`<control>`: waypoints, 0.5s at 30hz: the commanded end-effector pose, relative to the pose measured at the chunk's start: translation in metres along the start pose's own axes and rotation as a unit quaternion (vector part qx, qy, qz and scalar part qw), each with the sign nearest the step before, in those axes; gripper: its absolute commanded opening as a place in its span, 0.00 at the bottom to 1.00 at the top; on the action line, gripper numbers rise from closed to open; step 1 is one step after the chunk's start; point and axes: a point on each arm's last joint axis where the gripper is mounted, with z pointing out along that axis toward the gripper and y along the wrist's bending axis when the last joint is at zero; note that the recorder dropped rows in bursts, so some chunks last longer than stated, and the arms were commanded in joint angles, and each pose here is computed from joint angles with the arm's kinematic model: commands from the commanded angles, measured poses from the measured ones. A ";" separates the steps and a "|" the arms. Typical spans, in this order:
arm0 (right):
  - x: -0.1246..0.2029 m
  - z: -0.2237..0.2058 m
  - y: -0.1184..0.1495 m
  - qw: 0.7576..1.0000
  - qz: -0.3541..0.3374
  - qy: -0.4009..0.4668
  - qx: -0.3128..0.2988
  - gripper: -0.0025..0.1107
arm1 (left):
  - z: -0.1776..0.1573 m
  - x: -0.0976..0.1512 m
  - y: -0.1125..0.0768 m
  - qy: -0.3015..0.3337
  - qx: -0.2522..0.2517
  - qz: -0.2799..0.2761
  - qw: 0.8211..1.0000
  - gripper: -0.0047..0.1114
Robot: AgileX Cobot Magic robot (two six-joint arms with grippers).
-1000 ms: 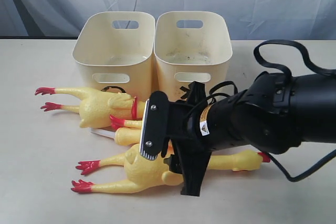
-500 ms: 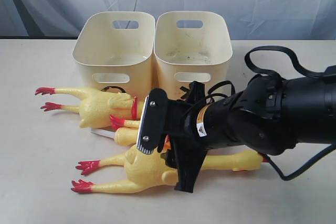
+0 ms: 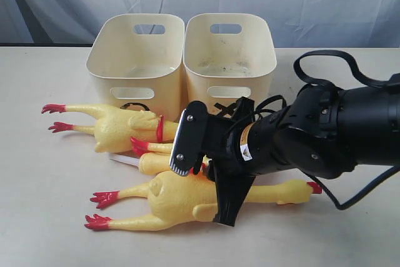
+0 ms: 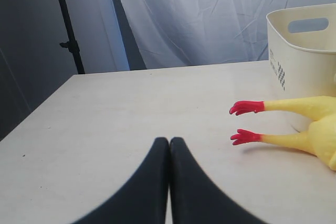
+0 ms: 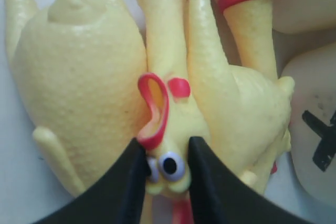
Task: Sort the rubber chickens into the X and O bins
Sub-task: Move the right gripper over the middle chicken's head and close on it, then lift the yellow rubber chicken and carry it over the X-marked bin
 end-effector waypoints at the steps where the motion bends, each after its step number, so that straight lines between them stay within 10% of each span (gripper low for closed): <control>1: 0.001 0.000 -0.002 1.000 0.004 0.004 0.001 0.01 | 0.000 -0.001 0.000 -0.007 -0.001 -0.004 1.000 0.04; 15: -0.007 -0.039 -0.010 0.999 0.017 -0.034 0.031 0.01 | 0.000 -0.001 0.000 -0.007 -0.001 -0.004 1.000 0.04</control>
